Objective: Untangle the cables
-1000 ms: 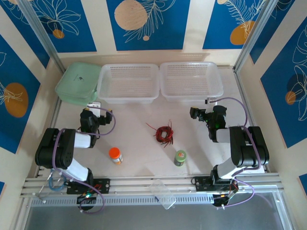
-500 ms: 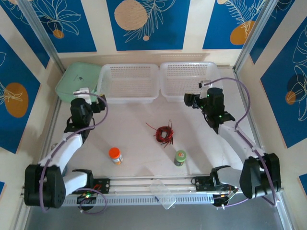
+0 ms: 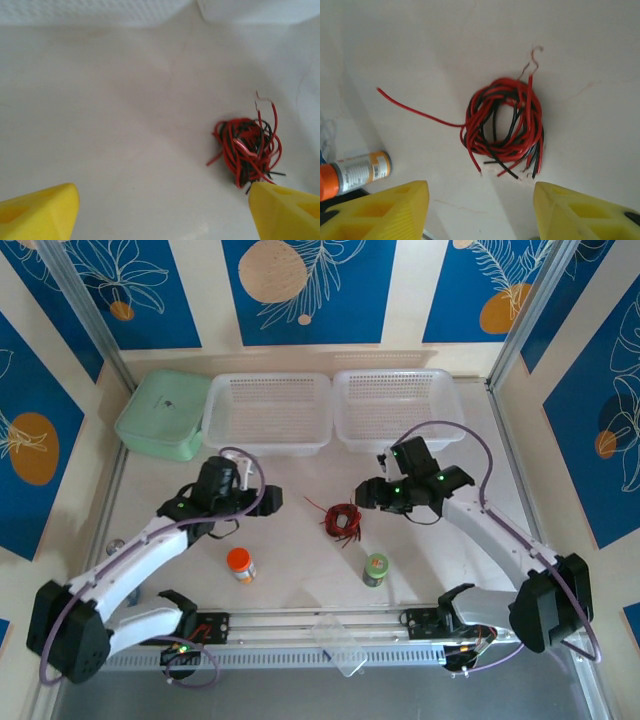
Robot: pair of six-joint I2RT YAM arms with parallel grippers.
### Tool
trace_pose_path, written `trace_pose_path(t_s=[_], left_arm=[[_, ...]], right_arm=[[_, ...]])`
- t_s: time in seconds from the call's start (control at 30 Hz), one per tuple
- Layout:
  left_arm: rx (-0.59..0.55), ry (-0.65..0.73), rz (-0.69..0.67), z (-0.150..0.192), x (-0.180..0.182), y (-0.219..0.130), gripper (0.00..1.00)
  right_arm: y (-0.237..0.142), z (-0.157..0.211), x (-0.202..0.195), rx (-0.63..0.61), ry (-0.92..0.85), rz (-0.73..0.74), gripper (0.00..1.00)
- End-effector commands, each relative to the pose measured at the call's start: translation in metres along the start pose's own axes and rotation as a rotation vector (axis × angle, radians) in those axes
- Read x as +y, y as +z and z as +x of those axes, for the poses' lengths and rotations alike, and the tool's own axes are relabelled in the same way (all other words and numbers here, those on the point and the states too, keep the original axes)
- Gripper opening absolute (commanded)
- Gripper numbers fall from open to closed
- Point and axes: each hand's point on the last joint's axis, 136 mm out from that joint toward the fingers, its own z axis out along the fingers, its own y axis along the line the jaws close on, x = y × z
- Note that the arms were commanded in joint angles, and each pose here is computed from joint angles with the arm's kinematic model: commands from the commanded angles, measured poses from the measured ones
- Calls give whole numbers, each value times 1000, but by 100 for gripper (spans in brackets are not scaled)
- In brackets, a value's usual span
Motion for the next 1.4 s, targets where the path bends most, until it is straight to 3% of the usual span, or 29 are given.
trace_pose_path(t_s=[0.0, 0.37, 0.63, 0.83, 0.93, 1.1, 1.2, 1.37], left_arm=[[87, -18, 25, 10, -22, 20, 86], [264, 85, 86, 41, -86, 103, 80], [344, 99, 98, 73, -102, 146, 71], [338, 98, 91, 78, -102, 155, 65], [334, 100, 83, 79, -100, 156, 53], [332, 94, 92, 81, -100, 159, 17], [327, 93, 103, 81, -102, 157, 2], [281, 99, 129, 70, -108, 144, 0]], right_arm=[[24, 20, -11, 101, 126, 23, 54], [93, 42, -36, 224, 139, 210, 52], [109, 38, -44, 211, 152, 232, 30], [104, 34, -45, 175, 153, 225, 23], [102, 33, -47, 158, 163, 220, 23], [97, 29, -49, 119, 179, 222, 25], [93, 26, -50, 93, 186, 224, 27], [82, 20, -47, 44, 189, 219, 34]])
